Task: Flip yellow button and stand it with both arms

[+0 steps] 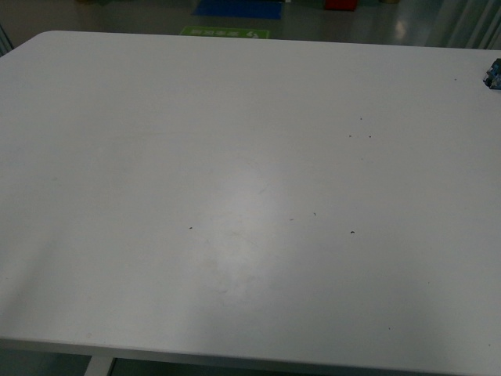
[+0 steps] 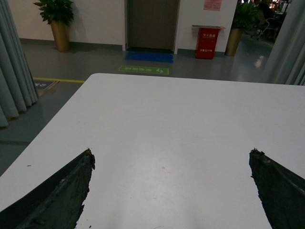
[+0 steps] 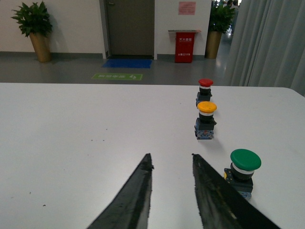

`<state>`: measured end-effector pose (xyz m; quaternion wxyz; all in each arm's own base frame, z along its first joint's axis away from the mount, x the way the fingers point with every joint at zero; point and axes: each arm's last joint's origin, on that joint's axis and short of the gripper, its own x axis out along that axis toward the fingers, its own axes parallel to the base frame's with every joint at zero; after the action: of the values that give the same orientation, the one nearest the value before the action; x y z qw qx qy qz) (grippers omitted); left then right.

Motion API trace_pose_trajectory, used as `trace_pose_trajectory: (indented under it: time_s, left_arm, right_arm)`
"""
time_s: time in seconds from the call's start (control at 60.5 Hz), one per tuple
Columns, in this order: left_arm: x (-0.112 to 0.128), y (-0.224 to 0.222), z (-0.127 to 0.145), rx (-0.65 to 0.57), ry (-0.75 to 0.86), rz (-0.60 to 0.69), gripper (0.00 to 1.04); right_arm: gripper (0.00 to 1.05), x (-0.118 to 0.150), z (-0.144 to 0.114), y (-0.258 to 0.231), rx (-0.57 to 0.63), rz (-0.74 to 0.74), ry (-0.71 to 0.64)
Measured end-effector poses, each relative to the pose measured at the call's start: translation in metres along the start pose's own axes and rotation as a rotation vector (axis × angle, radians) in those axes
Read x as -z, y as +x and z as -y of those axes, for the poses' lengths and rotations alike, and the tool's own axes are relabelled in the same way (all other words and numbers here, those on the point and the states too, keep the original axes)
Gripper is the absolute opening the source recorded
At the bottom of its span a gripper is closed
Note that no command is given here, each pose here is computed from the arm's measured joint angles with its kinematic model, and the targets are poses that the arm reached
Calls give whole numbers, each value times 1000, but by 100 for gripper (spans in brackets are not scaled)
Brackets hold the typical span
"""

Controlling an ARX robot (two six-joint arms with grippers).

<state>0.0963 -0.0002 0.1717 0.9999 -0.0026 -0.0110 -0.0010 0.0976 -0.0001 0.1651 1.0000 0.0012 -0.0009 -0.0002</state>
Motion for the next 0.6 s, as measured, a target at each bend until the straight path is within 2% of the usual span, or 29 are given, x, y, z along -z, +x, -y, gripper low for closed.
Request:
trace_pose_trajectory:
  time_s: [0.198, 0.38, 0.595]
  left_arm:
    - [0, 0, 0, 0, 0, 0, 98]
    - [0, 0, 0, 0, 0, 0, 98]
    - [0, 0, 0, 0, 0, 0, 98]
  right_arm:
    - [65, 0, 0, 0, 0, 0, 0]
    - [99, 0, 0, 0, 0, 0, 0]
    - [97, 0, 0, 0, 0, 0, 0]
